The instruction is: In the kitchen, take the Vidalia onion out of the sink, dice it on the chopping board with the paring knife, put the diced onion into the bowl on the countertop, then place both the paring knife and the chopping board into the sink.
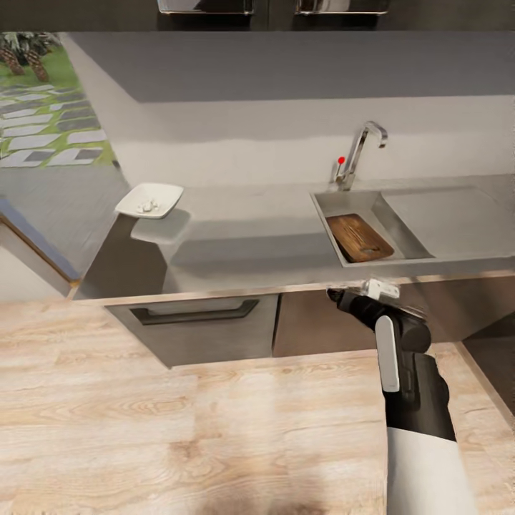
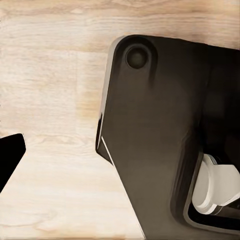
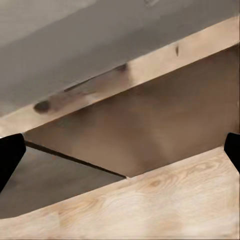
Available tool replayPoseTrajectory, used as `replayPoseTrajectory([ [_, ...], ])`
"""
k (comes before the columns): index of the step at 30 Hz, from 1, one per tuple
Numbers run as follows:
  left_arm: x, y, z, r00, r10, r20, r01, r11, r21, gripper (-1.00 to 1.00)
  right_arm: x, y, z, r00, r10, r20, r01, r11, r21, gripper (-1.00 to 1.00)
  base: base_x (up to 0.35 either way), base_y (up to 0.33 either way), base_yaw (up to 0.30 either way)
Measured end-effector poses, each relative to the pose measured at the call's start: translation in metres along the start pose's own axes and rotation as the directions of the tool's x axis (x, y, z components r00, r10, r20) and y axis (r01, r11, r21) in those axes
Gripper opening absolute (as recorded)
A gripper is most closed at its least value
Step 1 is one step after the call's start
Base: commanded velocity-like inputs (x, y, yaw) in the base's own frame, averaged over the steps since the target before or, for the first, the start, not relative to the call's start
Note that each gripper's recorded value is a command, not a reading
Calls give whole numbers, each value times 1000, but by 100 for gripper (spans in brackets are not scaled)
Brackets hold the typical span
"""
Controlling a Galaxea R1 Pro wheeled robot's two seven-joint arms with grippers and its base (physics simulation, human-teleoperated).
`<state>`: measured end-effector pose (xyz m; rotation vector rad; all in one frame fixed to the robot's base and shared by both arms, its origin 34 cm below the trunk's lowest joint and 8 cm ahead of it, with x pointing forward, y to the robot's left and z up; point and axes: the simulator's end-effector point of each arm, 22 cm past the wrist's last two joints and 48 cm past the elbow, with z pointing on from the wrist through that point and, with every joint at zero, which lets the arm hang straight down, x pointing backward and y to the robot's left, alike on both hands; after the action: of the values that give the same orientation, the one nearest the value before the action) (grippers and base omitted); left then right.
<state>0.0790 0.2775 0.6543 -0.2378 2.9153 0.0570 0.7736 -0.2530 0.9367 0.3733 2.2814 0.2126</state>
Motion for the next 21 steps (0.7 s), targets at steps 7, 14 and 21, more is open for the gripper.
replayPoseTrajectory([
  [7, -4, 1, 1, 1000, -4, 8, 4, 1000, -5, 100, 61, -14, 30, 997, -80, -5, 80, 995, 53, 100, -79, 0, 0],
  [14, -12, 9, 3, 1000, 6, 26, -6, 1000, -10, 100, 162, -24, 70, 974, -223, -51, 225, 974, 36, 100, -6, 0, 0],
  [21, -53, 4, 11, 994, 4, 113, -5, 1000, 3, 100, 325, -42, 65, 932, -330, -152, 326, 944, -46, 100, 0, 0, 0],
])
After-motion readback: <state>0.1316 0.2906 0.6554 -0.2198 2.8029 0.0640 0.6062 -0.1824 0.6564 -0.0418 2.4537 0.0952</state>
